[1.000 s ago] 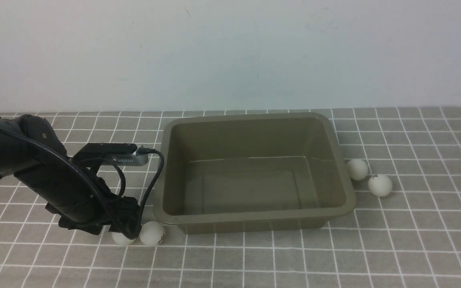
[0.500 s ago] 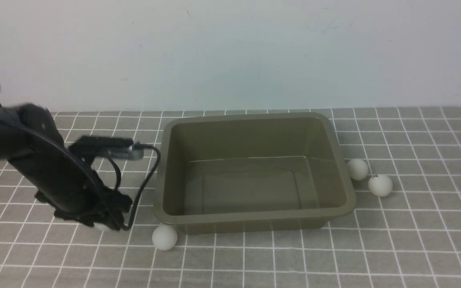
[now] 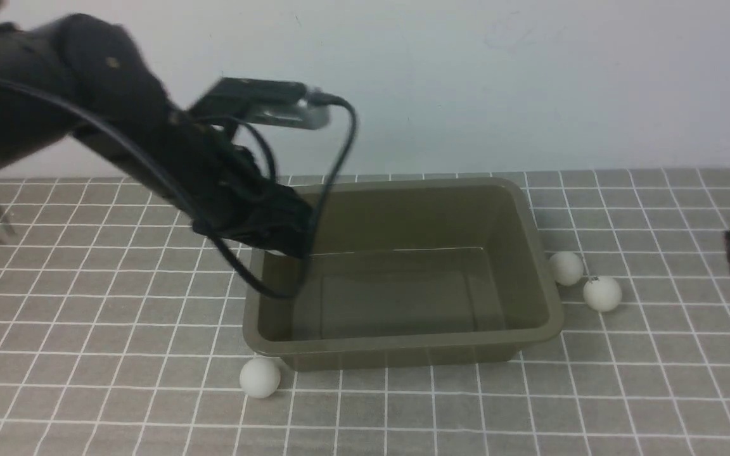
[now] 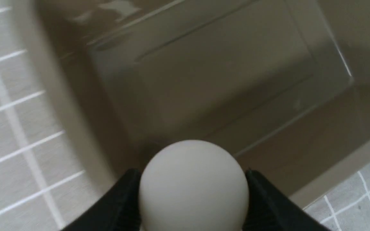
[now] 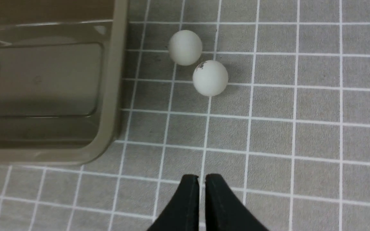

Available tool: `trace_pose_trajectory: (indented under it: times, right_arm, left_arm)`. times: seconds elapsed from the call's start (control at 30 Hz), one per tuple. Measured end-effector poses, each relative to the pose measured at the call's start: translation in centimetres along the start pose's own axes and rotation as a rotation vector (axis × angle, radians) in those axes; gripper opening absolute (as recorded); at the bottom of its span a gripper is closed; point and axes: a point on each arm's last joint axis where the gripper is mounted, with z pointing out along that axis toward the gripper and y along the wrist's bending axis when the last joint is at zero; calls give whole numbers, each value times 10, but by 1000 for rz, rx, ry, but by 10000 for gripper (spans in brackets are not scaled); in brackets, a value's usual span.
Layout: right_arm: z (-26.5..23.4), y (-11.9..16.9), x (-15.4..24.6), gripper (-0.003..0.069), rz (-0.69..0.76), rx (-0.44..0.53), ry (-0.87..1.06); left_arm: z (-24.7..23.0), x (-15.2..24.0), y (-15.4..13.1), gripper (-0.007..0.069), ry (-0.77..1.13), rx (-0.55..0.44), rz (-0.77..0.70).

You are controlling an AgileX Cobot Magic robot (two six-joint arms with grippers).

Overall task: Put the table tennis balls into the box on the grey coffee tablecloth.
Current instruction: 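Drop the ball into the bin, then reach for and grasp a ping pong ball on the table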

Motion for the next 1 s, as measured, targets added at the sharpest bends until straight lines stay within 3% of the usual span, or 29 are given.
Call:
trace_pose_trajectory:
  times: [0.17,0.37,0.47,0.57,0.67,0.7,0.77,0.93,1.0]
  right_arm:
    - [60,-6,-27,228,-4,19,116]
    - [120,-11,-43,474,-1,31,194]
    - [147,-8,-53,545,-15,29,197]
    - [166,-6,-57,561,-22,27,215]
    - [195,-3,-58,566,-31,24,258]
    - [206,-2,-57,564,-35,23,283]
    - [217,-1,-54,552,-37,23,319]
    - [232,-4,-48,475,-46,35,356]
    - [233,-5,-47,355,-58,44,361]
  left_arm:
    - [44,-8,-15,369,105,-4,29]
    - [49,-15,-14,564,157,-20,-11]
    - [35,-24,-10,581,172,-43,-12]
    - [23,-28,-5,524,193,-69,-27]
    - [0,-29,1,302,208,-131,-30]
    - [-13,-28,4,174,197,-172,-14]
    - [-32,-27,5,64,168,-209,2]
    - [-81,-16,1,0,71,-256,11]
    - [-106,1,-5,-5,38,-267,-1]
